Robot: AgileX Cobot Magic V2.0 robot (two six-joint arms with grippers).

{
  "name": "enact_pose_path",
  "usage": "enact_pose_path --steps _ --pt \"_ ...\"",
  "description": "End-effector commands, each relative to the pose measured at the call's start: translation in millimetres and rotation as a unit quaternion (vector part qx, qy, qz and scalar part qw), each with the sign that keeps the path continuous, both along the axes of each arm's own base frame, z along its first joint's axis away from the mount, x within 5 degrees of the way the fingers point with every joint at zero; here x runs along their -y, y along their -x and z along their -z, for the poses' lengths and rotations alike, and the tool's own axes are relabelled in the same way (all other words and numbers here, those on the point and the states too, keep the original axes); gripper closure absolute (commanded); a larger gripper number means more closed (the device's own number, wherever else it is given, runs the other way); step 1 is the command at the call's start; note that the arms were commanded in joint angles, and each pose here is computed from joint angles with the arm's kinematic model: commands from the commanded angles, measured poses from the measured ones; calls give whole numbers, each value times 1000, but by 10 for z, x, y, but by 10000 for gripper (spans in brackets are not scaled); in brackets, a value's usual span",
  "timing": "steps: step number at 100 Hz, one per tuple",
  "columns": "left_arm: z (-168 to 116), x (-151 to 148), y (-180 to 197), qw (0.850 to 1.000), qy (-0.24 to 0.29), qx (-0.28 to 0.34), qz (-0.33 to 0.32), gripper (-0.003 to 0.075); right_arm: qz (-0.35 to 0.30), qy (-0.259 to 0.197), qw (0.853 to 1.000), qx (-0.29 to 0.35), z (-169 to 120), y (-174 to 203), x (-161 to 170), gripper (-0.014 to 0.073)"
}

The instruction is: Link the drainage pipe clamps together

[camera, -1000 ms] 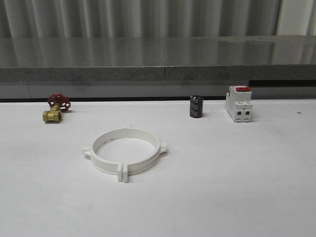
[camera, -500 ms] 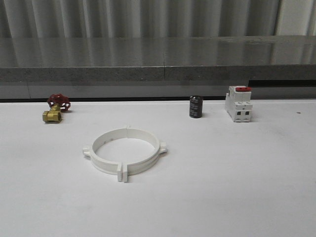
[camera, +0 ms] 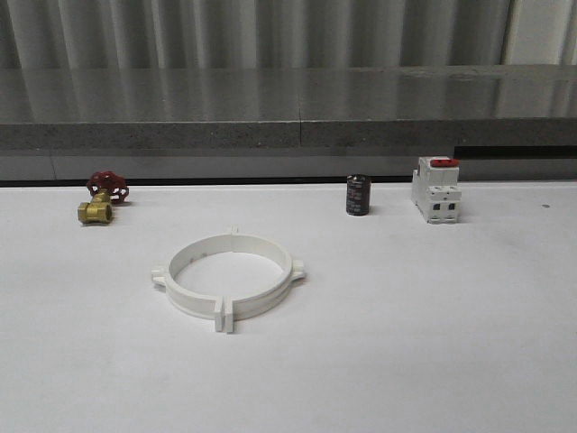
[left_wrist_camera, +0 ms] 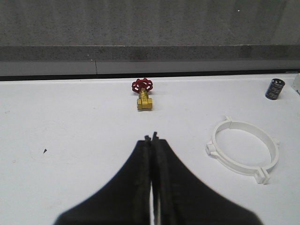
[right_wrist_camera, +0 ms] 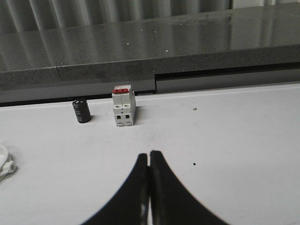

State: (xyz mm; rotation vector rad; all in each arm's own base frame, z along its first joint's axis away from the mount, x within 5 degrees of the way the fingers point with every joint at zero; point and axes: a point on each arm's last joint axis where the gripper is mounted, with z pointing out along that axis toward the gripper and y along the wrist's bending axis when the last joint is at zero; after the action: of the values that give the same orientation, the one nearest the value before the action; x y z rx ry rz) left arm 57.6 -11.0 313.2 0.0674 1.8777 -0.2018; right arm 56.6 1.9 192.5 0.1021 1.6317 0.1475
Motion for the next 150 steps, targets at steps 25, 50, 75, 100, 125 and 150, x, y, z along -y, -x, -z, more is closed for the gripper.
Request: enact_pose_path --steps 25,50,75,100,125,150 --pt "-141 1 -11 999 11 43 -2 740 3 3 998 62 -141 22 4 664" --pt "-141 1 -11 999 11 43 -2 740 3 3 998 62 -141 22 4 664" --pt "-141 1 -11 999 11 43 -2 740 3 3 998 62 -141 22 4 664" --pt "-141 1 -11 999 11 43 -2 740 3 3 998 62 -141 22 4 664" --pt "-109 1 -27 998 12 58 -3 740 3 3 998 62 -141 22 4 664" --pt "258 -13 -11 989 13 148 -6 740 3 3 998 62 -141 22 4 664"
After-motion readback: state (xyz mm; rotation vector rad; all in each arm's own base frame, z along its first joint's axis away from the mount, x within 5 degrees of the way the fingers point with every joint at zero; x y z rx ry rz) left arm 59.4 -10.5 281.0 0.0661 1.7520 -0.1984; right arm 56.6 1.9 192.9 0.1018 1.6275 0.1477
